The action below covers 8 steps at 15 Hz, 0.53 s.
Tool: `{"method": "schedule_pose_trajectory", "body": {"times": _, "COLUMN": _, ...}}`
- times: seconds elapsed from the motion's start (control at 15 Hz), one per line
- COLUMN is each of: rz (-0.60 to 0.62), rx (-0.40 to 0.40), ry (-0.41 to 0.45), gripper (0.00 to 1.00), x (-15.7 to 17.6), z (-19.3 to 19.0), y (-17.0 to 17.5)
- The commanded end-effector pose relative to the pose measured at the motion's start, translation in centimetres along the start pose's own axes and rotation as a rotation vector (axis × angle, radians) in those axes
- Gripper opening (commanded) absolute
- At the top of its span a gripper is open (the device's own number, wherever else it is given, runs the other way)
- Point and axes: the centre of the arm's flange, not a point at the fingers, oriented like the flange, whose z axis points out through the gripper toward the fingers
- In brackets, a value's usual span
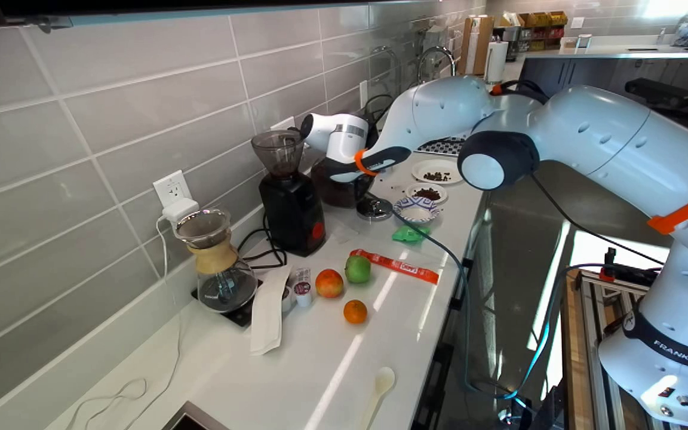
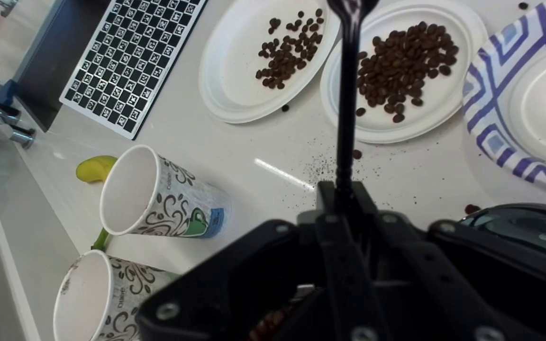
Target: Use the black ladle to take some coffee beans from the glass container and place them in the black and white bowl.
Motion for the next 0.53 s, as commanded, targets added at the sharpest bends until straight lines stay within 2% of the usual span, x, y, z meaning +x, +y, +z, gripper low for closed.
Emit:
{"method": "schedule_pose_trajectory", "body": {"times": 0.0, "rz": -0.015, "rx": 0.032, "ry": 0.007, "gripper": 0.02, "x": 3.61, "z": -0.55, "y": 0.54}}
{"method": "schedule_pose_trajectory", "body": {"times": 0.2, "rz": 0.007, "rx": 0.069, "ry": 0.014, "gripper": 0.02, "x": 3.84, "z": -0.63, "y": 0.78}}
{"method": "schedule_pose_trajectory", "body": {"times": 0.47, "rz": 0.031, "rx": 0.175, "ry": 0.034, "gripper": 0.02, "x": 3.35, "z": -0.58, "y": 1.20}}
